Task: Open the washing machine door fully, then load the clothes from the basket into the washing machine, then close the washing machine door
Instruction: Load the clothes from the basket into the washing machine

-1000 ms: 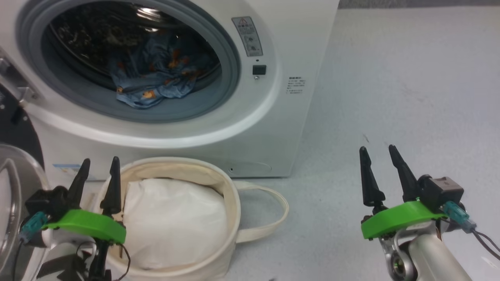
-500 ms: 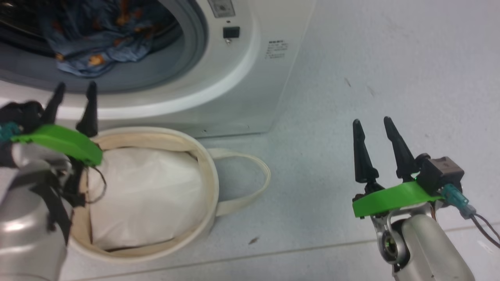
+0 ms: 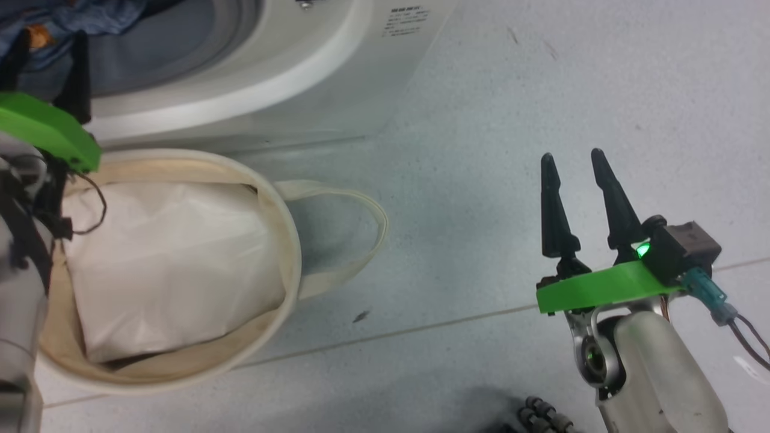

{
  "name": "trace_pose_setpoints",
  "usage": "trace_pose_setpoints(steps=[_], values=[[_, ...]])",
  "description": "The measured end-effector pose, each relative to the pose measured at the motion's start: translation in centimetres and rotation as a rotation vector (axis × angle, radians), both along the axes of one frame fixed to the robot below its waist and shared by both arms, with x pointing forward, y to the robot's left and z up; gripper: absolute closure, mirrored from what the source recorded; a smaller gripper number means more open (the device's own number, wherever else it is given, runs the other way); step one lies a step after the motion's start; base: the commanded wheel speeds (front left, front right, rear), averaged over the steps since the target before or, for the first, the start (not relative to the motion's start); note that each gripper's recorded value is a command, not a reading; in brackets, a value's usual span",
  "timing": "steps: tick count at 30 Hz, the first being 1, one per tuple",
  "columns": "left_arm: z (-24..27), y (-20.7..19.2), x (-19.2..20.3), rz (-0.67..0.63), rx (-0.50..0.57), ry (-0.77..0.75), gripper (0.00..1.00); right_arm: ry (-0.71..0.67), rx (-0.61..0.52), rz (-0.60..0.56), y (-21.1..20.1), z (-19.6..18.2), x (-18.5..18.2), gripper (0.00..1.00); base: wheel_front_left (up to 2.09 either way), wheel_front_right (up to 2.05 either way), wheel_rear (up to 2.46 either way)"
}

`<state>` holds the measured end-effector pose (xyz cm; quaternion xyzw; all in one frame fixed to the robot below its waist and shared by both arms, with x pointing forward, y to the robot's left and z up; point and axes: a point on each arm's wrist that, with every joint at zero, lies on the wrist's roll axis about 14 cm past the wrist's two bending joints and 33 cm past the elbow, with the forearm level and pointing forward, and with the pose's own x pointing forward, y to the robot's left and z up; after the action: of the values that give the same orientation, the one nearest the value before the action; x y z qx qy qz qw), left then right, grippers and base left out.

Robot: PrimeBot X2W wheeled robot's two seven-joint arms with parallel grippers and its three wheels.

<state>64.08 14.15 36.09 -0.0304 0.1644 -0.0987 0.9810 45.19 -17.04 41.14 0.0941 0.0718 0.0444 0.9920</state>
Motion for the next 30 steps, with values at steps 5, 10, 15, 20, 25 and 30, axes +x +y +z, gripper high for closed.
trace_pose_setpoints(steps=[5, 10, 15, 20, 25, 30], values=[[-1.7, 0.1, 1.6, 0.009, 0.009, 0.037, 0.00, 0.008, -0.007, -0.008, -0.3, -0.8, 0.7, 0.00, 0.00, 0.00, 0.00], [-3.2, -0.6, 2.5, 0.003, 0.019, 0.061, 1.00, 0.032, -0.019, -0.020, -0.8, -1.9, 0.7, 0.00, 0.00, 0.00, 0.00], [-4.4, -2.2, 2.7, -0.037, 0.021, 0.063, 1.00, 0.053, -0.021, -0.031, -1.1, -2.9, 0.8, 0.00, 0.00, 0.00, 0.00], [-4.2, -2.3, 3.1, -0.026, 0.008, 0.038, 1.00, 0.037, -0.012, -0.029, -0.9, -2.7, 1.3, 0.00, 0.00, 0.00, 0.00], [-3.4, -2.0, 3.2, -0.010, -0.012, 0.034, 1.00, 0.029, -0.003, -0.021, -0.5, -2.5, 1.5, 0.00, 0.00, 0.00, 0.00], [-0.8, -2.0, 3.5, -0.002, -0.025, -0.008, 1.00, 0.005, 0.004, -0.014, -0.2, -1.6, 1.6, 0.00, 0.00, 0.00, 0.00]])
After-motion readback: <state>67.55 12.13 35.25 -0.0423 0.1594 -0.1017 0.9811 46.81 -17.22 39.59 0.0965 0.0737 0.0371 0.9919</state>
